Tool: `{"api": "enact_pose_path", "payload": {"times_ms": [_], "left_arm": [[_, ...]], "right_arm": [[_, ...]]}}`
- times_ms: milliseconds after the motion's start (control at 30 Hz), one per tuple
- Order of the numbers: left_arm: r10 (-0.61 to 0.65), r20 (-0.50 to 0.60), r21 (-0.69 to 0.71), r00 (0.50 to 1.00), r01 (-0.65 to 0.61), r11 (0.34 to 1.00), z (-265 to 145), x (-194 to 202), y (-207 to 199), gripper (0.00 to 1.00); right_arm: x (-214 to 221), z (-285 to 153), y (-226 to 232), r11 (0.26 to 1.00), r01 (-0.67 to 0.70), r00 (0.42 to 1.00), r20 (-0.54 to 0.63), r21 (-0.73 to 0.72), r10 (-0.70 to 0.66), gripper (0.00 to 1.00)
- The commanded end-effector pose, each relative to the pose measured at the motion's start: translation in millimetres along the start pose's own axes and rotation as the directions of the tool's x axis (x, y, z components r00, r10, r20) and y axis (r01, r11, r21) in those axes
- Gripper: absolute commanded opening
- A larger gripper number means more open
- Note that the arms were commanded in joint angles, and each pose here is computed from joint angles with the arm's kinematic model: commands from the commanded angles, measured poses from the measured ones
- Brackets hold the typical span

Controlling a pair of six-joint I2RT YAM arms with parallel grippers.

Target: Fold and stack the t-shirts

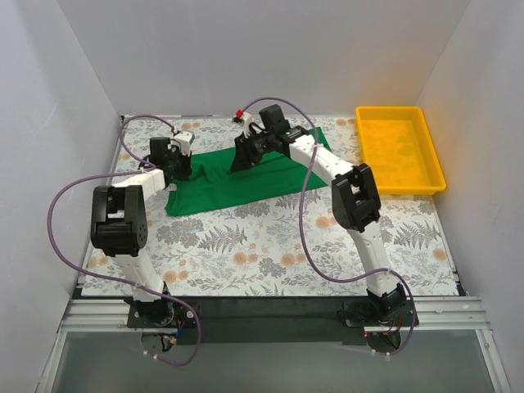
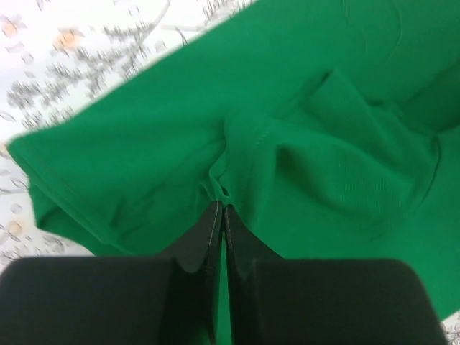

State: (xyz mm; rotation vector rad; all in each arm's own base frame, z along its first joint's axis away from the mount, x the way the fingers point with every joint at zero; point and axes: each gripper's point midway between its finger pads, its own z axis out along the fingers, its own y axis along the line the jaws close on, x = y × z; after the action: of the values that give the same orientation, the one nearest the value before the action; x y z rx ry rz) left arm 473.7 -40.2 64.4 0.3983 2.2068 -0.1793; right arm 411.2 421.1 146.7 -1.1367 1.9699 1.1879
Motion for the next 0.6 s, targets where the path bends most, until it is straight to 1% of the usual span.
{"api": "enact_pose_path", "payload": {"times_ms": [0,100,167,200,233,300,333,400,433,567], "left_arm": [[-0.015,0.027,-0.016,1.000,0.015,1.000,-24,-7,-3,0.00],[-0.016,0.037,-0.025,0.999,0.017,1.000,-33,0,-5,0.00],[-0.017,0.034,-0.028,0.999,0.017,0.999,-36,4,-6,0.00],[-0.008,0.059,-0.036,0.998,0.010,0.999,-37,-2,-4,0.00],[-0.005,0.062,-0.039,0.998,0.007,0.999,-37,-3,-4,0.00],[-0.006,0.063,-0.039,0.998,0.009,0.999,-39,-3,-4,0.00],[-0.007,0.064,-0.041,0.998,0.010,0.999,-39,-4,-4,0.00],[-0.009,0.069,-0.040,0.998,0.012,0.999,-41,-5,-5,0.00],[-0.008,0.072,-0.039,0.997,0.011,0.999,-42,-5,-5,0.00],[-0.013,0.067,-0.038,0.998,0.015,0.999,-41,-2,-6,0.00]], "right_arm": [[-16,28,-1,0.968,-0.240,0.969,0.076,0.070,0.234,0.49],[-20,45,-7,0.955,-0.278,0.956,0.126,0.103,0.264,0.49],[-23,55,-22,0.939,-0.312,0.942,0.173,0.144,0.287,0.49],[-33,56,-25,0.939,-0.309,0.940,0.201,0.152,0.277,0.49],[-28,63,-37,0.931,-0.321,0.936,0.209,0.175,0.283,0.49],[-35,67,-44,0.927,-0.326,0.930,0.237,0.183,0.280,0.49],[-30,72,-52,0.919,-0.333,0.928,0.244,0.210,0.280,0.48],[-33,75,-56,0.921,-0.331,0.925,0.263,0.205,0.274,0.48],[-26,81,-60,0.917,-0.343,0.923,0.257,0.205,0.288,0.48],[-25,92,-64,0.919,-0.352,0.914,0.275,0.177,0.297,0.47]]}}
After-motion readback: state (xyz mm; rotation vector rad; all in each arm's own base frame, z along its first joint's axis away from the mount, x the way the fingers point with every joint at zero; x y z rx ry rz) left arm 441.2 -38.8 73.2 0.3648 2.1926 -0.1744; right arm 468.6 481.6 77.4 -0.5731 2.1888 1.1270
